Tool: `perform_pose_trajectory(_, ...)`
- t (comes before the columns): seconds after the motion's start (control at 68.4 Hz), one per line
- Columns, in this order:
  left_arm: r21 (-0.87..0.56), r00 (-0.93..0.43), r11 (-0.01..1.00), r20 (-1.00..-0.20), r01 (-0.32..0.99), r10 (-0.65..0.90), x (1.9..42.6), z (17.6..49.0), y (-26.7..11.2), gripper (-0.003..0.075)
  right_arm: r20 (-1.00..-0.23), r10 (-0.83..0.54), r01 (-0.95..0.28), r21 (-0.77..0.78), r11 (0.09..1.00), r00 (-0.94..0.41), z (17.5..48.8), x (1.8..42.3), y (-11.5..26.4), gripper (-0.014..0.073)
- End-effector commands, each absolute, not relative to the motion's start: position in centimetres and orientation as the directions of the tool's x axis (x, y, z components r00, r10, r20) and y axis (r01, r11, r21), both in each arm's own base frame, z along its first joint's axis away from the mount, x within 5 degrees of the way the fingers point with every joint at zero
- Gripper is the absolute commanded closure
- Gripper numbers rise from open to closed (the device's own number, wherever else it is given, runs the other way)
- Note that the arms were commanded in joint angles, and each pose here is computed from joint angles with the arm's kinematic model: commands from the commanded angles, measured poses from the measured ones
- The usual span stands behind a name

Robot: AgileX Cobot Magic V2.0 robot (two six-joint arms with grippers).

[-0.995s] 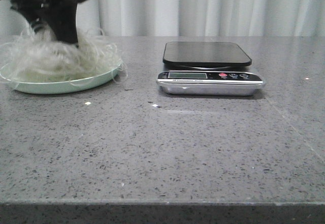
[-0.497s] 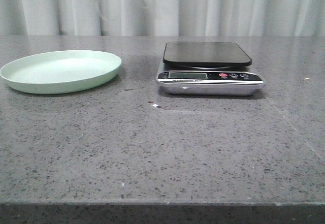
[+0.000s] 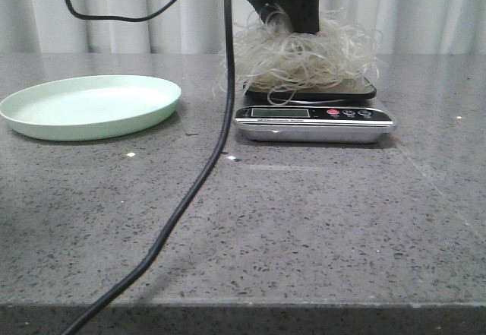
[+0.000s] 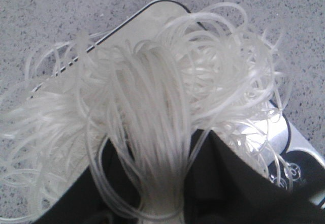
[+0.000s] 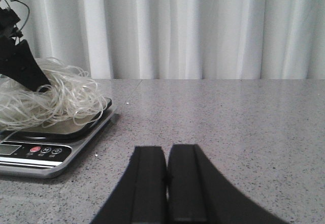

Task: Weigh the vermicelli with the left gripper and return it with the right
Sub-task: 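Lift the vermicelli with the left gripper and carry it onto the scale pan, then open the left gripper and withdraw it from the scale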

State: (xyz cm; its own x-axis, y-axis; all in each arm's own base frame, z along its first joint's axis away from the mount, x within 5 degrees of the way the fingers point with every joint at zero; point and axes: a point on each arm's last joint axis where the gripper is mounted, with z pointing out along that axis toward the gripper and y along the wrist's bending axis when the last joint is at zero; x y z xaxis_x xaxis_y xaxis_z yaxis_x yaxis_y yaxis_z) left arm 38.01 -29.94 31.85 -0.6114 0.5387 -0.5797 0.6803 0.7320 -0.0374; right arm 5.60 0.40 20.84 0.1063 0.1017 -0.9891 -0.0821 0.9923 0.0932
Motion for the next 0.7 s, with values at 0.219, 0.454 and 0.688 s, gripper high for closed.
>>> perform_pose_trajectory(0.219, -0.057, -0.54, 0.718, -0.702, 0.693, 0.465, 36.7, 37.6, -29.7, 0.0029, -0.973, 0.085, -0.083, 0.069, 0.994, 0.216, 22.0, 5.3, 0.4, 0.0429)
perform_pose_trajectory(0.454, -0.037, -0.488, 0.731, -0.767, 0.681, 0.416, 35.5, 43.4, -27.0, 0.0083, -0.973, 0.085, -0.083, 0.069, 0.994, 0.216, 22.0, 5.3, 0.4, 0.0429)
perform_pose_trajectory(0.688, -0.03, -0.45, 0.772, -0.826, 0.636, 0.339, 33.4, 48.8, -21.7, 0.019, -0.973, 0.085, -0.083, 0.069, 0.994, 0.216, 22.0, 5.3, 0.4, 0.0429)
